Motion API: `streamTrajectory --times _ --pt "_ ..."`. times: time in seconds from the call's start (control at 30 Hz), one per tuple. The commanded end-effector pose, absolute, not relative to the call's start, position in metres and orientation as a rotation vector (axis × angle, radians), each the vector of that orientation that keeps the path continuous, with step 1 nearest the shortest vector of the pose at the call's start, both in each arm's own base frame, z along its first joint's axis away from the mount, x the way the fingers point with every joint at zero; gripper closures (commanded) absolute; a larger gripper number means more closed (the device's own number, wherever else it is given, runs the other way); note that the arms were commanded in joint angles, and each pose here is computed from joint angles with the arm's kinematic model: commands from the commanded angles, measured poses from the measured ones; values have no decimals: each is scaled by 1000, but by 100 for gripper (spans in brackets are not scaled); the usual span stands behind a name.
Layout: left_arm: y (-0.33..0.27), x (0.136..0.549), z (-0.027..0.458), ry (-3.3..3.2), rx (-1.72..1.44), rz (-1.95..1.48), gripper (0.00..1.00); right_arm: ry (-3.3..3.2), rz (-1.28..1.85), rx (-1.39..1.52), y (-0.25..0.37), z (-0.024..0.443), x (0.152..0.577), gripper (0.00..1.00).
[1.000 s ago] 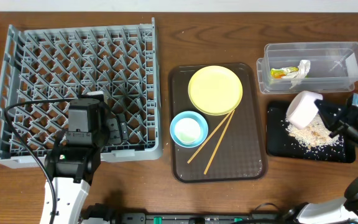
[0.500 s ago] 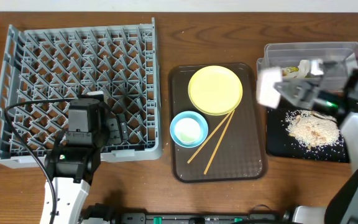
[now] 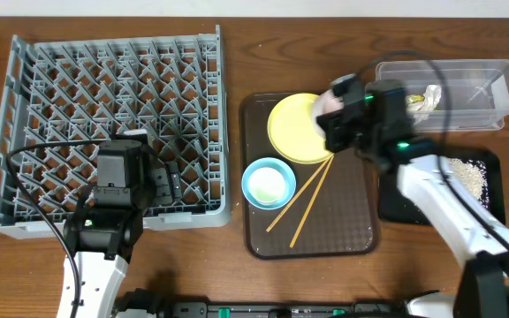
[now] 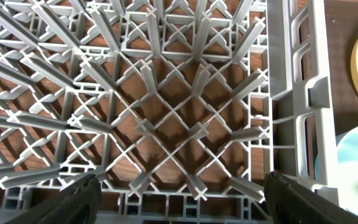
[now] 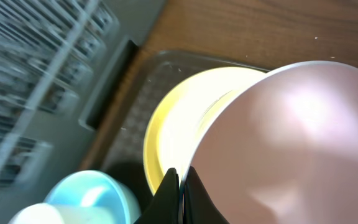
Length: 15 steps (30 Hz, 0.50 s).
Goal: Sort waste into correct bins and load items into the dishwasher rack
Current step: 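Bring the emptied white bowl back over the brown tray with the right gripper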
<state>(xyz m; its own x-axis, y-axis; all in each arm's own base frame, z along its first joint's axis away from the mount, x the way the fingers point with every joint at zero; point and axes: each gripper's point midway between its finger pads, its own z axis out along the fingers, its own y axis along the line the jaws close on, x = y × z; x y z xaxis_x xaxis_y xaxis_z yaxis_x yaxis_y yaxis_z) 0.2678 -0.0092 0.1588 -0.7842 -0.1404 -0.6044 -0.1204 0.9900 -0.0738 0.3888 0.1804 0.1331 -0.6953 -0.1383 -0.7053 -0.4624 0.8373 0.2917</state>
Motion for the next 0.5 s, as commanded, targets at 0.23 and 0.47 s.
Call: streamTrajectory --times 0.23,0.47 --pt "-7 271 164 2468 -196 -37 14 2366 356 -587 205 69 397 99" --pt "-7 271 164 2468 -196 -37 14 2338 421 -608 215 78 395 79"
